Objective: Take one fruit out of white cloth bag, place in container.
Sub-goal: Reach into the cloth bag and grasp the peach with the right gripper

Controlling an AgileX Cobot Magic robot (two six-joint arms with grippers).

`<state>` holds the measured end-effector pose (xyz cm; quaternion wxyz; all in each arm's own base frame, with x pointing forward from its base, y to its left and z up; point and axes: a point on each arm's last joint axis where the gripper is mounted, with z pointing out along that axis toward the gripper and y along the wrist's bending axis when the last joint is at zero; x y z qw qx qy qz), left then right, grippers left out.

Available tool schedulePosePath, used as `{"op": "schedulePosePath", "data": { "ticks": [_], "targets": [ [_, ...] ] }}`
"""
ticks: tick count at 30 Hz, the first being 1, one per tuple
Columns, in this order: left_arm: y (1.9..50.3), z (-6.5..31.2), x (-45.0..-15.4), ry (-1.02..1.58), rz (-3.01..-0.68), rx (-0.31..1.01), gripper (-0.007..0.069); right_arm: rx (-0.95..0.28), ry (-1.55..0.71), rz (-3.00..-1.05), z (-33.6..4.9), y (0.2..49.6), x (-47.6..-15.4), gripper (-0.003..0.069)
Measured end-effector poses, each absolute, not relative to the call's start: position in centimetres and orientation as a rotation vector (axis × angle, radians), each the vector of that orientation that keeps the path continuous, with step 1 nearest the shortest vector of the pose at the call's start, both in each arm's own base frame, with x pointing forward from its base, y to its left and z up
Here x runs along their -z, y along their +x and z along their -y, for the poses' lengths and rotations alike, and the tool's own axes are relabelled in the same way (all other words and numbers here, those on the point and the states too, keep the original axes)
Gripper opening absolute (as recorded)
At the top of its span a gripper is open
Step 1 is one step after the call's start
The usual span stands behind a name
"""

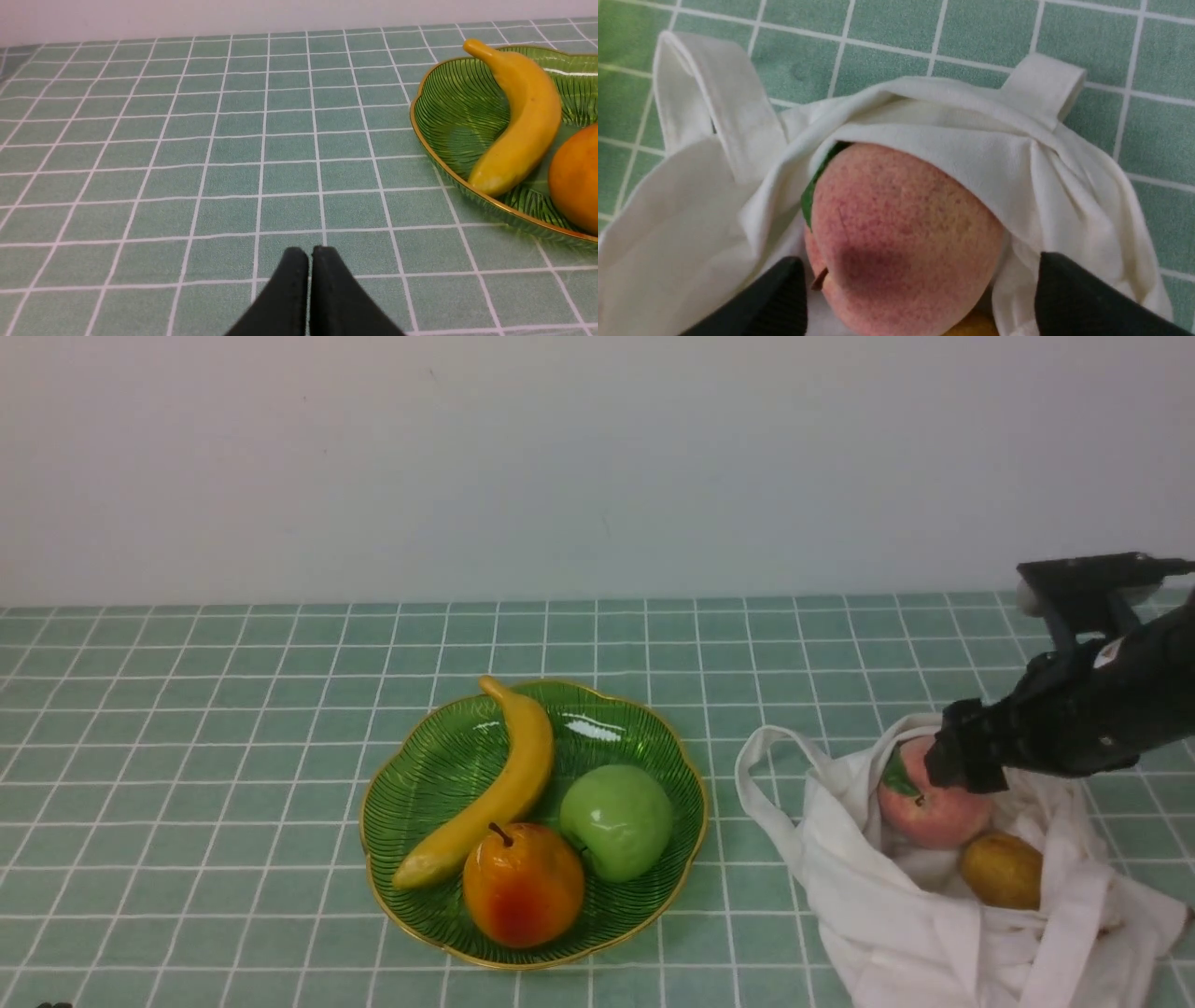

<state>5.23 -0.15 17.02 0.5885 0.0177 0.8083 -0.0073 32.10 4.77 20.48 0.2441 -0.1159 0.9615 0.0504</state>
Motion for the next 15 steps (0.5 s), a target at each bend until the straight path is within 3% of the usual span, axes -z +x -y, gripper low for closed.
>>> {"op": "schedulePosePath", "data": {
  "ticks": [10, 15],
  "targets": [
    [5.2, 0.1, -17.0, 0.041, -1.883, 0.017, -0.0008, -0.061, -0.488, -2.562, -6.9, 33.1, -18.7, 0.064],
    [5.2, 0.1, -17.0, 0.041, -1.883, 0.017, -0.0008, 0.014, -0.589, -2.566, -6.7, 33.5, -17.6, 0.0587]
  ]
}}
